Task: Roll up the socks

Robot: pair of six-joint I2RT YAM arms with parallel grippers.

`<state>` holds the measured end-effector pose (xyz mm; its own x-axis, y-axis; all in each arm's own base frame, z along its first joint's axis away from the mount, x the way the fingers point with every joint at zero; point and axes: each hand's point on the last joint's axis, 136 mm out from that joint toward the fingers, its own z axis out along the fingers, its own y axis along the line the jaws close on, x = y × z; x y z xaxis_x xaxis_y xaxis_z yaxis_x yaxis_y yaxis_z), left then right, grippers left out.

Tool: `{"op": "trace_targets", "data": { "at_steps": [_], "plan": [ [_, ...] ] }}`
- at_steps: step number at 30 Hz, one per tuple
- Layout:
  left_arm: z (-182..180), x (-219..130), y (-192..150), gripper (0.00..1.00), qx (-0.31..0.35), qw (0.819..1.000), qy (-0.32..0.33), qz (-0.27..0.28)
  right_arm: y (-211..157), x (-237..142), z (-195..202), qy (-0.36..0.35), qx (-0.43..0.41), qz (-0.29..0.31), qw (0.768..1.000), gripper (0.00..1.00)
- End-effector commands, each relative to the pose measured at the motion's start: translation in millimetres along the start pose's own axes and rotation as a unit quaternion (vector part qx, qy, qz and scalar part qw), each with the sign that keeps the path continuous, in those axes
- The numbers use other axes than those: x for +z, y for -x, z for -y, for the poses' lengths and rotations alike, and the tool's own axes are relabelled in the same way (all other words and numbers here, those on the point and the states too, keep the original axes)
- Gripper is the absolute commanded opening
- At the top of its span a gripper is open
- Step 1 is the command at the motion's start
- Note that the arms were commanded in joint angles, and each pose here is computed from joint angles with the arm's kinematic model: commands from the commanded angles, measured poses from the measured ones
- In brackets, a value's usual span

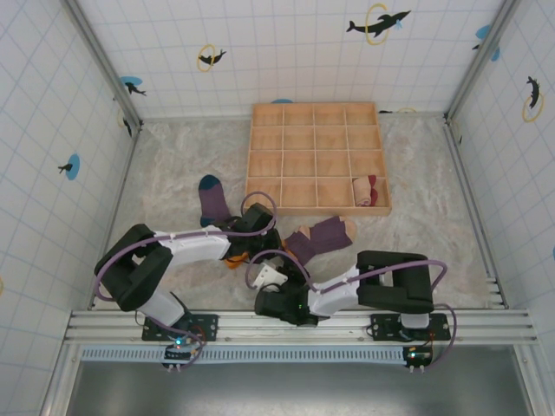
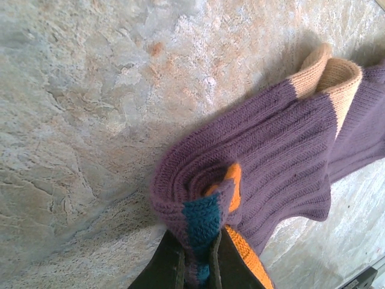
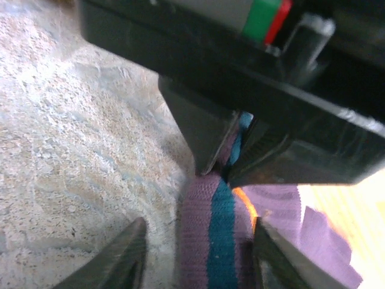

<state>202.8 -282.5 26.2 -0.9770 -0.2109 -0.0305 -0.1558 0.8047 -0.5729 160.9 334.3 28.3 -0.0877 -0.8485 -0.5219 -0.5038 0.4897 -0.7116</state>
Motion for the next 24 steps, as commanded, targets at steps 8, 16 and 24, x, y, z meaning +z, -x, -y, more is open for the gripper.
{"op": "trace_targets", "data": {
  "at_steps": [8,16,24],
  "plan": [
    [-4.3,-16.1,-1.9,0.6,0.006,1.0,0.019,-0.005,-34.4,10.4,-8.5,0.103,0.1,-0.041,0.989,0.03],
    [14.6,-38.4,11.5,0.8,0.022,0.999,0.003,0.03,-38.3,0.2,-13.4,0.25,0.231,-0.033,0.94,0.0],
    [24.8,-51.1,17.8,0.79,0.04,0.997,-0.029,0.063,-51.5,-4.8,-7.0,0.355,0.383,-0.05,0.851,0.0]
  ]
}}
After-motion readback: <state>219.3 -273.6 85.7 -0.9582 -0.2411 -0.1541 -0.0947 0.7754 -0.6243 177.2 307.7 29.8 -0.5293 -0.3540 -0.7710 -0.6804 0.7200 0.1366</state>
